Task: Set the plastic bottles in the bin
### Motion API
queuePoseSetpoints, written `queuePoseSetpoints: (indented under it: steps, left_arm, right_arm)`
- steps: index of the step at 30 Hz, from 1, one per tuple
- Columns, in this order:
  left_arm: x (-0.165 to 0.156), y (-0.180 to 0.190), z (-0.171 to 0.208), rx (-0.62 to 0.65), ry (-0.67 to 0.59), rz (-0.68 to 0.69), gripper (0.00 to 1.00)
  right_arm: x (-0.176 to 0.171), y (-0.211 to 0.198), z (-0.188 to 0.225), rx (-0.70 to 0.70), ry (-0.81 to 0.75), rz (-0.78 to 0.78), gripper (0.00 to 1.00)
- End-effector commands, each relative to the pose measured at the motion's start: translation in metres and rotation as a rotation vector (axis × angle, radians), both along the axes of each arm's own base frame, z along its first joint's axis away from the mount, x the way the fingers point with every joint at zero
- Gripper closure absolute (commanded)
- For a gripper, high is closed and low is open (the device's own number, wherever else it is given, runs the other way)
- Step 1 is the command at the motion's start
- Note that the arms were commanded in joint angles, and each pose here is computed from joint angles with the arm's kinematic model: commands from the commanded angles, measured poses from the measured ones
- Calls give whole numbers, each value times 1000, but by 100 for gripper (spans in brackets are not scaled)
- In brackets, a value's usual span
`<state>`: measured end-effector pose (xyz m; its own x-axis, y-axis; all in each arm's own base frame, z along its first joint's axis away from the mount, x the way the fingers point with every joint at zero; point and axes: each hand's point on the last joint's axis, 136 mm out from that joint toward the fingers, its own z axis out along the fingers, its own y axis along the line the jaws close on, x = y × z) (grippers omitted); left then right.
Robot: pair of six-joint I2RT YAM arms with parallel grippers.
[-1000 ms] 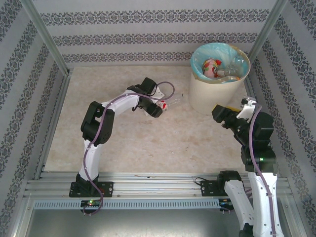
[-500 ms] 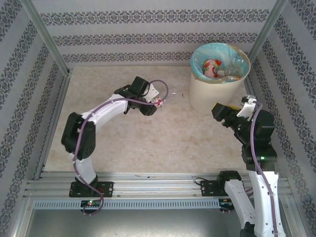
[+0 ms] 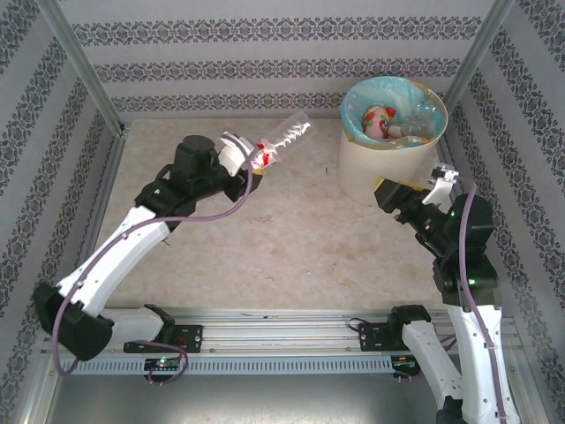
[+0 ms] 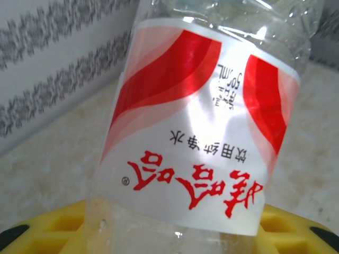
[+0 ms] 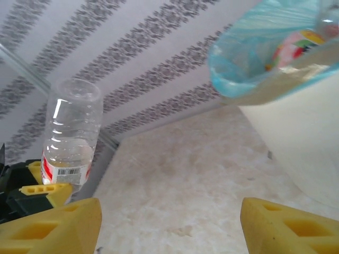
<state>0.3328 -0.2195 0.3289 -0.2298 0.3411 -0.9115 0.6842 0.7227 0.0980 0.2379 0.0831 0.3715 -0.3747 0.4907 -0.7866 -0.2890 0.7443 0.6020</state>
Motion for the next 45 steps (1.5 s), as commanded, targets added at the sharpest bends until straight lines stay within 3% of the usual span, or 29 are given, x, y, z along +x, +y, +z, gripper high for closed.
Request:
queuePoseSetpoints:
  steps: [1, 8, 15, 23, 34, 37, 45]
  left_arm:
    - [-21, -14, 36, -145, -98, -103, 53]
    - [-68, -28, 50, -303, -145, -284, 53]
    - [-90, -39, 48, -322, -159, -379, 54]
    - [-95, -33, 51, -336, -185, -361, 53]
    - [-89, -29, 36, -248, -194, -314, 53]
    - [-87, -29, 34, -234, -195, -308, 53]
    - [-88, -27, 34, -231, -199, -297, 47]
  right_arm:
    - [-9, 17, 40, 91, -126, 85, 29]
    - [-13, 57, 67, 177, -220, 240, 24]
    - [-19, 118, 85, 98, -272, 375, 16]
    - [-13, 162, 90, 9, -304, 416, 13]
    - [12, 175, 101, -68, -312, 312, 13]
    - [19, 179, 98, -99, -298, 300, 17]
    - [20, 182, 91, -143, -310, 309, 44]
